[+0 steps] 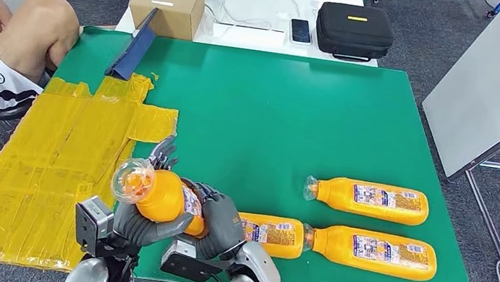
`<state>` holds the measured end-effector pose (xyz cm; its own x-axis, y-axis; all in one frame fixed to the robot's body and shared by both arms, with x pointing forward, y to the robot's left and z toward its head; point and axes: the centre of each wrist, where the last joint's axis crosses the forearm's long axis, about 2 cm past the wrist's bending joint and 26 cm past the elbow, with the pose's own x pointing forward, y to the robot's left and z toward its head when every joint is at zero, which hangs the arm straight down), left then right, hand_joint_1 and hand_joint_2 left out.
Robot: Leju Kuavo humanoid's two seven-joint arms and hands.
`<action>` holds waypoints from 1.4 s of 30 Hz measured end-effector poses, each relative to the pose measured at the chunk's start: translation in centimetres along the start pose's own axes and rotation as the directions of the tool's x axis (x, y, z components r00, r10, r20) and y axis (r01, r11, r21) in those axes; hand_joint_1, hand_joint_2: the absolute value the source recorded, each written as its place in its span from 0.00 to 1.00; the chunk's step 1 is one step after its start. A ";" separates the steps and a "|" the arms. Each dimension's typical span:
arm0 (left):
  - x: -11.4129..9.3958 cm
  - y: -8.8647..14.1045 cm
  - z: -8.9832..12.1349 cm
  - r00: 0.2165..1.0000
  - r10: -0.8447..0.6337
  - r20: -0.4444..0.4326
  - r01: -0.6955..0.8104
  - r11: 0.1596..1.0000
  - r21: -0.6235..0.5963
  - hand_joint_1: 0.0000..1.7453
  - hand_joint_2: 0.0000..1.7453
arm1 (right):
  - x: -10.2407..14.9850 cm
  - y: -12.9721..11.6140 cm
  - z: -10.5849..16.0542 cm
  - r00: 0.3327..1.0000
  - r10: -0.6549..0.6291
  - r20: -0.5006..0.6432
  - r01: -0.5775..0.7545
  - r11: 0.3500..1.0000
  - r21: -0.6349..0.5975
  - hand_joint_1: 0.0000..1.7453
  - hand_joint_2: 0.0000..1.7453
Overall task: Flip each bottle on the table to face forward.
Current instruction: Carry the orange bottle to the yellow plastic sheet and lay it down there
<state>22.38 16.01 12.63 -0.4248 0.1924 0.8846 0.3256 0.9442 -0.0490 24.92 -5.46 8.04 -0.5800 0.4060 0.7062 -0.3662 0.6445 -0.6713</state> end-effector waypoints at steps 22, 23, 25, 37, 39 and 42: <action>-0.1 0.0 0.0 1.000 -0.005 0.005 0.005 1.000 -0.004 1.00 1.00 | -0.1 0.4 0.2 1.000 -0.023 0.010 0.024 0.999 -0.024 1.00 1.00; -0.2 0.0 -0.1 1.000 -0.007 0.006 0.007 1.000 -0.005 1.00 1.00 | -0.1 0.4 0.2 1.000 -0.026 0.010 0.027 0.999 -0.026 1.00 1.00; -0.2 0.0 -0.1 1.000 -0.008 0.007 0.008 1.000 -0.006 1.00 1.00 | 0.0 0.4 0.3 0.999 -0.032 0.009 0.032 0.999 -0.031 1.00 1.00; -0.3 -0.2 -0.5 1.000 -0.008 0.011 0.008 1.000 -0.021 1.00 1.00 | 0.3 0.7 0.9 0.995 -0.096 0.022 0.097 0.994 -0.056 1.00 1.00; -0.3 -0.3 -0.5 1.000 -0.007 0.011 0.008 1.000 -0.023 1.00 1.00 | 0.3 0.6 1.0 0.995 -0.098 0.023 0.100 0.993 -0.061 1.00 1.00; -0.3 -0.4 -0.5 1.000 -0.007 0.012 0.007 1.000 -0.025 1.00 1.00 | 0.4 0.6 1.1 0.995 -0.100 0.024 0.102 0.993 -0.067 0.85 1.00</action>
<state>22.82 15.47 12.63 -0.4368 0.1893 0.8794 0.3441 0.9384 -0.0311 23.71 -5.61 7.65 -0.5580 0.3235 0.7642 -0.3733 0.7245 -0.5794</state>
